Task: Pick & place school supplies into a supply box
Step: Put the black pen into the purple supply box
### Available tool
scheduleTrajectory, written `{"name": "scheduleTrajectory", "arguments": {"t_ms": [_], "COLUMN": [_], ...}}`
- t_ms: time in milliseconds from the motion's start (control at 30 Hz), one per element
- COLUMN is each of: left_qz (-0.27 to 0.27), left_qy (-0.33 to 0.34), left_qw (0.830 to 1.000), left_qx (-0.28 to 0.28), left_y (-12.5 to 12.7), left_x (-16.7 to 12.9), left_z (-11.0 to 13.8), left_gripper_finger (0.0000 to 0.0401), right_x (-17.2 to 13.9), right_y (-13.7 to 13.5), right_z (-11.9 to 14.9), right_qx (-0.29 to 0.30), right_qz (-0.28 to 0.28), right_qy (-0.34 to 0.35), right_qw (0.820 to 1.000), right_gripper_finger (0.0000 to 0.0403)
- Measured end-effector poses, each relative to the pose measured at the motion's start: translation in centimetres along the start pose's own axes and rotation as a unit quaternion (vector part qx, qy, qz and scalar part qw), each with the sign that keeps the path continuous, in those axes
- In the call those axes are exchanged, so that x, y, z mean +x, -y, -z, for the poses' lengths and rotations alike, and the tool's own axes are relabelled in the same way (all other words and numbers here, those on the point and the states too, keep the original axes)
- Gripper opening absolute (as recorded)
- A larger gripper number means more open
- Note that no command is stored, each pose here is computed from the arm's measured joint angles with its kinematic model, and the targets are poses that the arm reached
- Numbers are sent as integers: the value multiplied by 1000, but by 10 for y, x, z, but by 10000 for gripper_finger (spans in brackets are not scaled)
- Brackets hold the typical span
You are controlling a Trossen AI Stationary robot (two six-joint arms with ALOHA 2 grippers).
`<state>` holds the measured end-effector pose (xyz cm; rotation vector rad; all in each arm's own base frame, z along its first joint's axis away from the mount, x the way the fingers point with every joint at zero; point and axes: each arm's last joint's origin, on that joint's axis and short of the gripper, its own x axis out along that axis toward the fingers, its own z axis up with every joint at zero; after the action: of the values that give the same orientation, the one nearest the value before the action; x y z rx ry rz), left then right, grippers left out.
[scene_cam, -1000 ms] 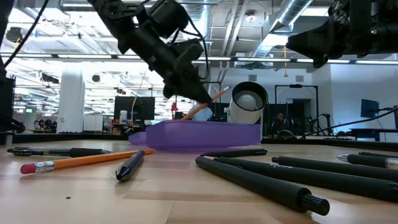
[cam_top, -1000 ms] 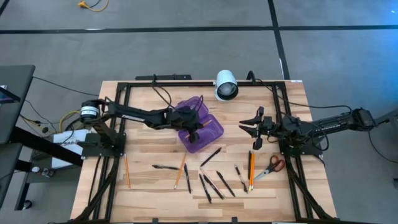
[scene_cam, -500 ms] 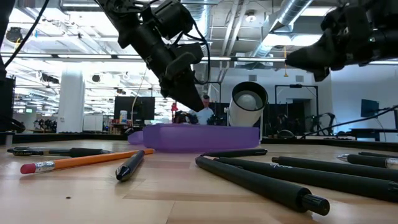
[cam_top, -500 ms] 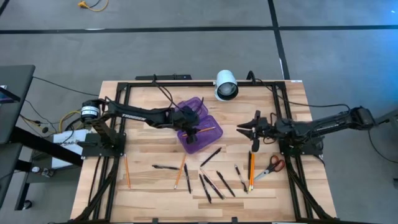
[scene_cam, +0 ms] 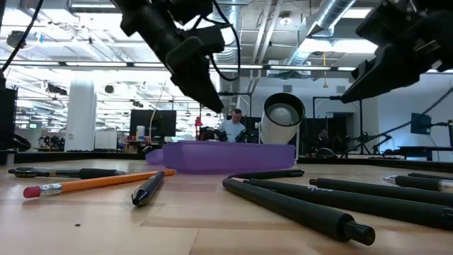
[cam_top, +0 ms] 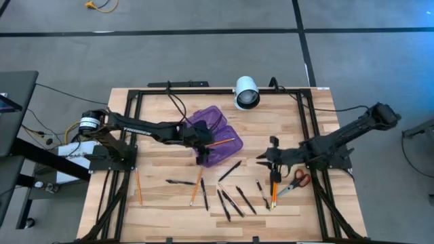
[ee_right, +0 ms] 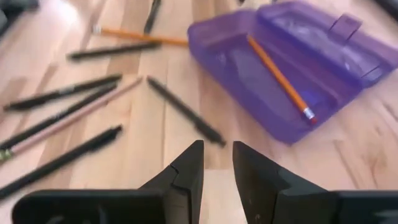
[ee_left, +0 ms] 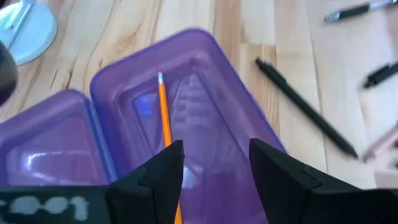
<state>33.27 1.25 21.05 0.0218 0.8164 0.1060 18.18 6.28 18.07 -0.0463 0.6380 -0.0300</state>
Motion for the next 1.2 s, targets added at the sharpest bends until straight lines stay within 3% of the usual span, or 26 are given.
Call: {"name": "scheduleTrajectory", "arguments": {"t_ms": [300, 600, 733, 1200], "left_qz": [-1, -75, -110, -147], "left_qy": [-43, -123, -118, -97], "left_qw": [999, 990, 987, 984], "left_qx": [9, 4, 10, -3], "left_y": [30, 70, 89, 134], "left_x": [-6, -20, -30, -55], "left_z": [10, 35, 43, 66], "left_gripper_finger": [174, 174, 174, 174], "right_x": [52, 103, 116, 151], "right_y": [-22, -21, -24, -34], "right_z": [-14, -35, -45, -51], "right_qx": [-106, -191, -212, -259], "right_qz": [13, -6, -22, -50], "right_qy": [-16, -116, -131, -196], "right_qw": [994, 975, 968, 945], "right_gripper_finger": [82, 82, 82, 82]}}
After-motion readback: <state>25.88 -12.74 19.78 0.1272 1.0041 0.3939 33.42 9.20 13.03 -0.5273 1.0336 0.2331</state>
